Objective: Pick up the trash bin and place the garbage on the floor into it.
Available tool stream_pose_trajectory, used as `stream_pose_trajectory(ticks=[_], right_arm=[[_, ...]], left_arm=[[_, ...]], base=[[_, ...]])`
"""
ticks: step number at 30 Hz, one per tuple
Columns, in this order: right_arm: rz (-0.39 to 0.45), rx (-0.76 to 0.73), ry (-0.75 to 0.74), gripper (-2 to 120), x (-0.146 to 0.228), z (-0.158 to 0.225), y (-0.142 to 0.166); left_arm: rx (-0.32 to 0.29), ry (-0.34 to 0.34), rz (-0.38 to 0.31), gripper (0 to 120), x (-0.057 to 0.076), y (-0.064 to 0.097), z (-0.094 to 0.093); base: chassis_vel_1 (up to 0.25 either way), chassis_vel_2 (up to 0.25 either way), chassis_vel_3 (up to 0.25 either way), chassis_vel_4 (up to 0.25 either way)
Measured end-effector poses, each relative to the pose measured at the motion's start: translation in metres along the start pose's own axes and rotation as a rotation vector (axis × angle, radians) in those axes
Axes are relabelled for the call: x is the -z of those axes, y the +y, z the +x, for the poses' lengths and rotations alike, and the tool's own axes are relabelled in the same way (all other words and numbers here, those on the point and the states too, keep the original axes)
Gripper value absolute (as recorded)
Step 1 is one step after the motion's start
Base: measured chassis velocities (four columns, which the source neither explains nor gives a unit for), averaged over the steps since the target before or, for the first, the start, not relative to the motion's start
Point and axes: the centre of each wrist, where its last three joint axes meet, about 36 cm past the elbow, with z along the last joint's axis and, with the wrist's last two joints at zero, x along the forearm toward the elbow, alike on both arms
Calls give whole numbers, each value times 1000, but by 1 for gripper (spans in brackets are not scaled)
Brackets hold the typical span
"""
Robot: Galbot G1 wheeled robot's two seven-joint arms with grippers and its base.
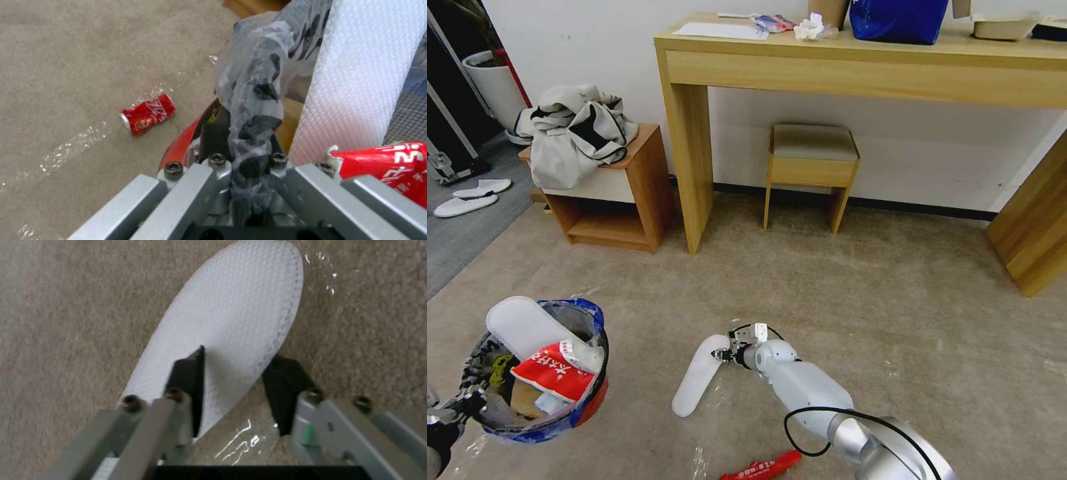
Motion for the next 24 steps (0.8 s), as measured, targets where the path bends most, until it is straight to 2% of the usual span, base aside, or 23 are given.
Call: stream_pose_trajectory(ticks=[1,2,5,7,9,24], right_arm=[[0,0,0,29,0,0,0],[3,-2,1,19,-1,0,0],[4,-4,2,16,-2,0,-1],[12,-9,2,3,-4,-1,-2],[13,-10,2,0,-5,-1,-3],[15,10,-13,0,-6,-1,1]], left_arm=[[0,0,0,0,0,0,0],[-1,0,-1,0,0,0,0],[-1,-1,-1,0,0,-1,1],[-2,0,0,0,0,-1,1],[-2,0,0,0,-1,-1,0],[0,4,-2,0,-1,0,-1]], base=[[0,0,0,0],[0,0,0,0],[0,0,0,0],[0,0,0,0],[0,0,0,0],[0,0,0,0]])
